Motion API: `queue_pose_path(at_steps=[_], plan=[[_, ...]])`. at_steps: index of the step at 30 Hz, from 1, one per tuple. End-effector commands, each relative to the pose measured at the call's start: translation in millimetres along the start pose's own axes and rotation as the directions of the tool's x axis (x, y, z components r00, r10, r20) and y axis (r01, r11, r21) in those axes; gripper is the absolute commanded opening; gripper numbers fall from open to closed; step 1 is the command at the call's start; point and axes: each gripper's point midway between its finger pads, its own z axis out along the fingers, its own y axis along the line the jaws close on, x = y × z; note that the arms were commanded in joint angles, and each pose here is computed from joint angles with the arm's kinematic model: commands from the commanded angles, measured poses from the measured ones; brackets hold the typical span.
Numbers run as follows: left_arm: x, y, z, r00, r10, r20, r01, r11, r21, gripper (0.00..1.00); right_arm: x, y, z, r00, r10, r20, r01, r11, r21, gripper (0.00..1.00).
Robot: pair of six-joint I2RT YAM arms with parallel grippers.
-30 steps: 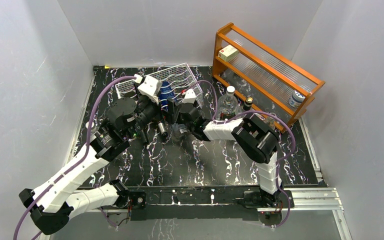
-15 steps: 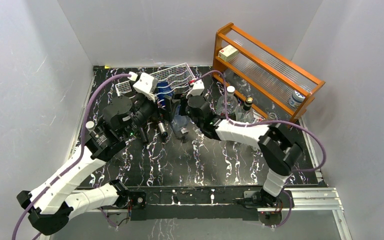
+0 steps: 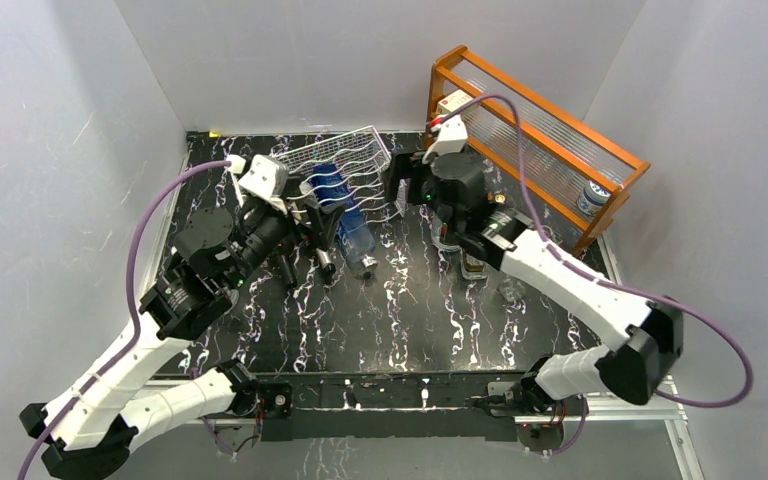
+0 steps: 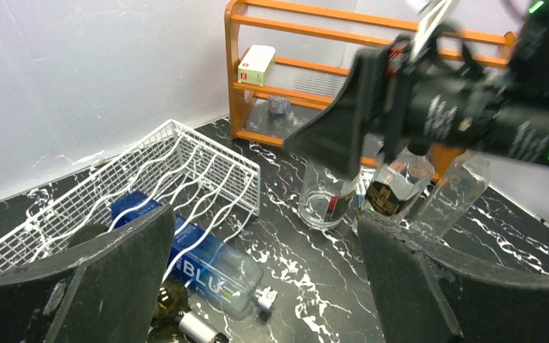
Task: Put the wine bottle on the wine rack
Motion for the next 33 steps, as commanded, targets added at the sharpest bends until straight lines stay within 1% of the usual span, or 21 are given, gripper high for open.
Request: queue_pose_path(at_steps=[1,4,8,12,15,17,20,23,27,30,33], plan=[[7,-2,-3,1.000,0.000,0.007,0.000,1.000,0.022,0.98,-40,-41,-42,0.993,-0.111,0.032,0.105,0.983,0.150,0.95],[22,-2,-1,1.000,-0.003,-0.019,0.003,1.000,0.021,0.98,-52,-73,-64,0.983,-0.180,0.033,0.162,0.943,0.292,0.96],[38,-7,2,0.999,-0.008,-0.054,0.010,0.999,0.043,0.98,-59,-111,-95,0.968,-0.250,0.003,0.222,0.862,0.455,0.97],[51,-11,8,0.997,-0.017,-0.076,0.021,0.998,0.057,0.98,-56,-136,-112,0.962,-0.272,-0.028,0.244,0.805,0.541,0.98],[59,-14,14,0.995,-0.025,-0.097,0.031,0.998,0.061,0.98,-50,-151,-115,0.969,-0.244,-0.051,0.227,0.783,0.579,0.98],[62,-15,16,0.993,-0.035,-0.110,0.042,0.997,0.061,0.98,-44,-159,-113,0.975,-0.213,-0.064,0.210,0.786,0.581,0.96],[68,-16,18,0.991,-0.045,-0.129,0.053,0.997,0.060,0.98,-29,-162,-102,0.981,-0.167,-0.095,0.192,0.824,0.533,0.91],[71,-16,19,0.989,-0.057,-0.136,0.065,0.996,0.058,0.98,-13,-167,-94,0.984,-0.118,-0.135,0.170,0.849,0.500,0.81],[72,-17,18,0.989,-0.066,-0.135,0.074,0.996,0.057,0.98,-2,-170,-93,0.986,-0.086,-0.143,0.146,0.860,0.490,0.69],[74,-17,18,0.988,-0.068,-0.137,0.076,0.995,0.057,0.98,4,-169,-94,0.984,-0.079,-0.159,0.146,0.871,0.469,0.65],[76,-18,20,0.988,-0.068,-0.142,0.077,0.995,0.058,0.98,11,-168,-95,0.981,-0.070,-0.179,0.146,0.877,0.457,0.63]])
